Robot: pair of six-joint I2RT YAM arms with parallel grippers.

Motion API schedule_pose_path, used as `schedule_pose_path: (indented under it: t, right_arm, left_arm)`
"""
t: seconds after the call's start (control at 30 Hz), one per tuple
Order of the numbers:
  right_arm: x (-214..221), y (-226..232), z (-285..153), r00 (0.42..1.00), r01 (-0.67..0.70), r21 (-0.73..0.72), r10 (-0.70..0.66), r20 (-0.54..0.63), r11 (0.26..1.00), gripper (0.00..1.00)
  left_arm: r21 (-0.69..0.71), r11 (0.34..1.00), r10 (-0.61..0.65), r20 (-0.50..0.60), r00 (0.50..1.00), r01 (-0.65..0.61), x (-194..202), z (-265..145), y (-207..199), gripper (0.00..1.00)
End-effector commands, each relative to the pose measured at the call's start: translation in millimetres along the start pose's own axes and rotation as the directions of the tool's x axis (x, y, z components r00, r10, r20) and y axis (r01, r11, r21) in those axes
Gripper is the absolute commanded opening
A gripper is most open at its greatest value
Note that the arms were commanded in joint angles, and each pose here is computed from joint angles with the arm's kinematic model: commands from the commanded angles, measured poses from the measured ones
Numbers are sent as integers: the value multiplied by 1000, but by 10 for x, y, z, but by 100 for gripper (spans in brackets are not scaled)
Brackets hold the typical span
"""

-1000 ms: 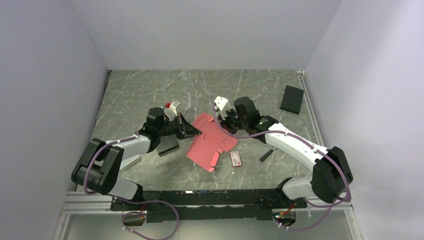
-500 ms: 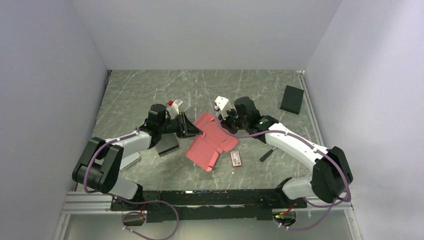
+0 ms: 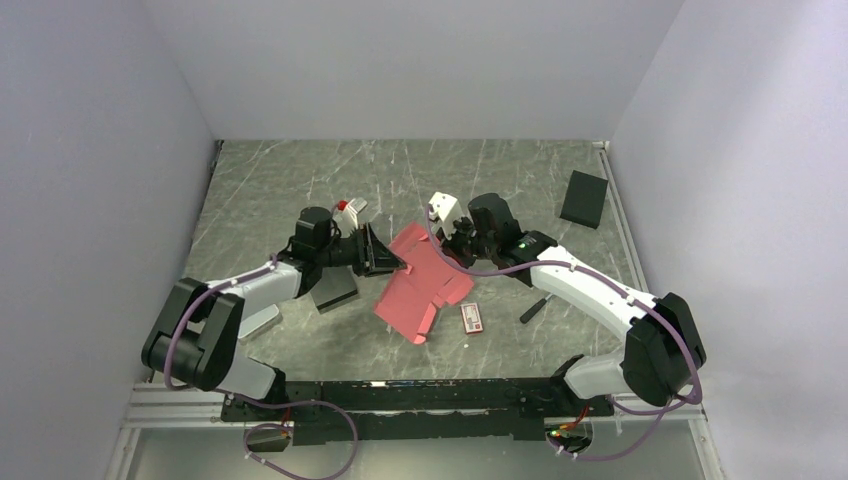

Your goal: Fold the paper box

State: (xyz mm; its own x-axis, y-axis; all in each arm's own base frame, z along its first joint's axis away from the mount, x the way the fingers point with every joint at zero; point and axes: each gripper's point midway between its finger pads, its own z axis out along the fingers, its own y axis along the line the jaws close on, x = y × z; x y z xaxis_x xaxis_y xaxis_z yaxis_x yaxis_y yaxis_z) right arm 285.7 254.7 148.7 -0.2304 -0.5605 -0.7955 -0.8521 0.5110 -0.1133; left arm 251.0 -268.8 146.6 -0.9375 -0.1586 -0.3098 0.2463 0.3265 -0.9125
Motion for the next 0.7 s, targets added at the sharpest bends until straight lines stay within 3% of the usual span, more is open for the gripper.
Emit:
schedule_pose_path:
  t: [0.0,0.3,0.43,0.67]
  right_arm:
    - [-337,9,-47,992,38,-13,-37,118,999,0]
    - [-340,90,-59,990,57,-59,-50,129,997,0]
    - [-336,123,-54,990,61,-79,-50,131,995,0]
    - [-332,177,-52,990,63,-109,-48,134,992,0]
  left_arm:
    - [100,988,110,61,992,-116,-114,-108,-343,45]
    - [107,954,256,206,944,-282,-266,-492,-584,64]
    - [59,943,307,234,923,-328,-363,-521,-613,66]
    - [-44,929,369,179,912,-367,-470,-492,-484,63]
